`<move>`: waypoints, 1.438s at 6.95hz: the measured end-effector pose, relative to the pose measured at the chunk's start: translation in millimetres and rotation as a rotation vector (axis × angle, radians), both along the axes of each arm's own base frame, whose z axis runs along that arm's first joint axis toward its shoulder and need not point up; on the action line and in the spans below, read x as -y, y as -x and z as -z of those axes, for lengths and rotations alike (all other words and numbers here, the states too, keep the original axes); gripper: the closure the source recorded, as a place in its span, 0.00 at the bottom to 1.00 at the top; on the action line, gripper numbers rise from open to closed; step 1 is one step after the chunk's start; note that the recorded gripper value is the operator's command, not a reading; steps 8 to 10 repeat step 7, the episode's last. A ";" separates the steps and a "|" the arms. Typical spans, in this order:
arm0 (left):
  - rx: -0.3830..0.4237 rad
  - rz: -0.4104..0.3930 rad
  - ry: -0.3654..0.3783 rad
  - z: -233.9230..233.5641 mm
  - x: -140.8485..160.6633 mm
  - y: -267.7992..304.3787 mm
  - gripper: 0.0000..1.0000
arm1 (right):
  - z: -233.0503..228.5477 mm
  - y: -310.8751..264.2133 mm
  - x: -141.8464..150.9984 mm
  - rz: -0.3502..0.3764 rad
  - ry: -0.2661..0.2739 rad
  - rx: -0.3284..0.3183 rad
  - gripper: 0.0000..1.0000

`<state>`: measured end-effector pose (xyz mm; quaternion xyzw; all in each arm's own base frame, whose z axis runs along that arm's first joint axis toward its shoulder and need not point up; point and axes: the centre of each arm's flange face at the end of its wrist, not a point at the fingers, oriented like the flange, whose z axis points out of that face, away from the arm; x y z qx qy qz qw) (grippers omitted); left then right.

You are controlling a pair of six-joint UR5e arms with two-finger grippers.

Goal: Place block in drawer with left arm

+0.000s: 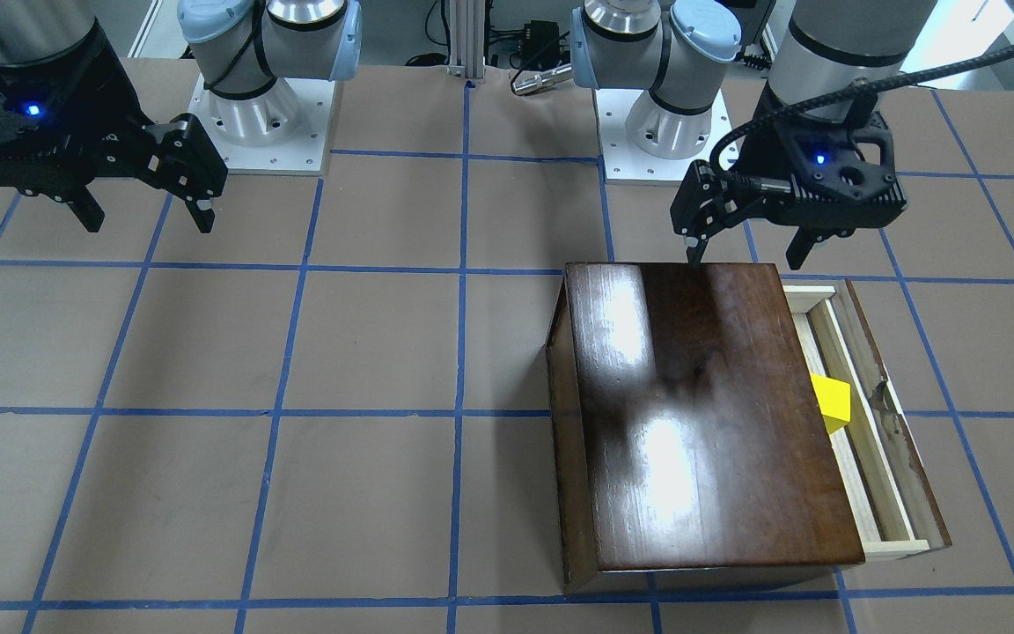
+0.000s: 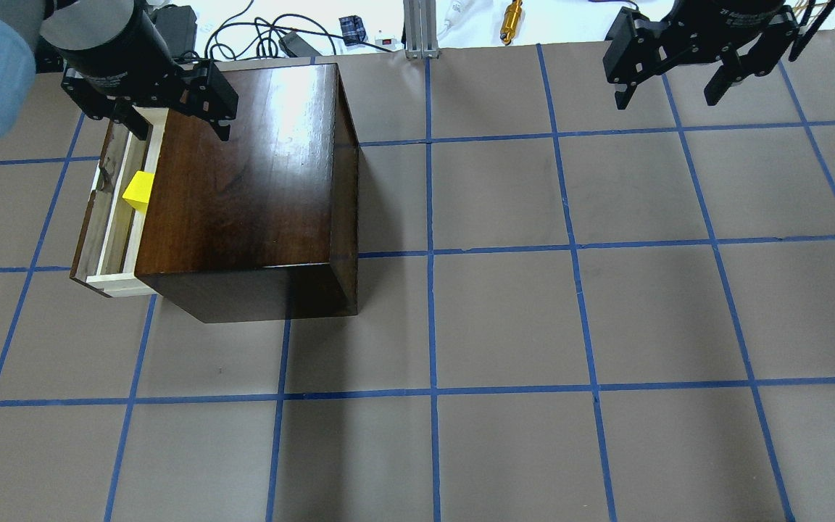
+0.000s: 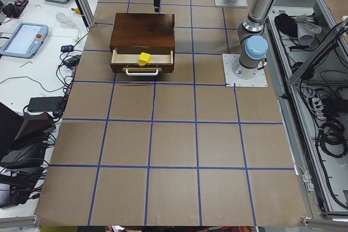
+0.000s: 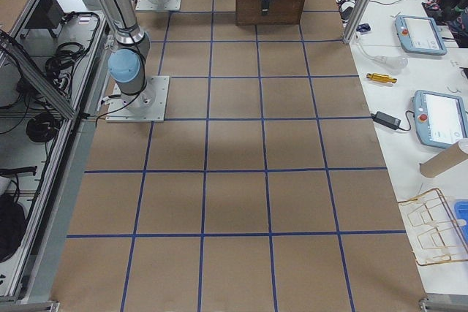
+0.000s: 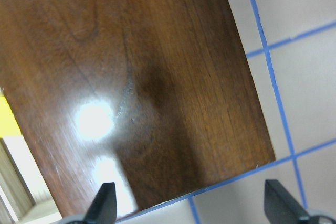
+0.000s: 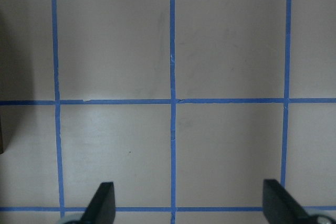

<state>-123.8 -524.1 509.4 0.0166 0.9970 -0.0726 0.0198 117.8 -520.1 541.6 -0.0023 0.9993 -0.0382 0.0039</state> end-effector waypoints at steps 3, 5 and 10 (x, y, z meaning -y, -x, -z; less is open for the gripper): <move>-0.015 0.007 0.002 2.2 -5.9 9.3 0.00 | 0.1 0.0 0.0 0.000 0.000 -0.001 0.00; -0.030 0.006 -0.034 3.7 -8.1 10.1 0.00 | 0.0 0.0 0.0 0.000 0.000 -0.001 0.00; -0.028 0.002 -0.062 0.5 -9.9 6.9 0.00 | 0.2 0.0 0.1 0.000 0.000 0.000 0.00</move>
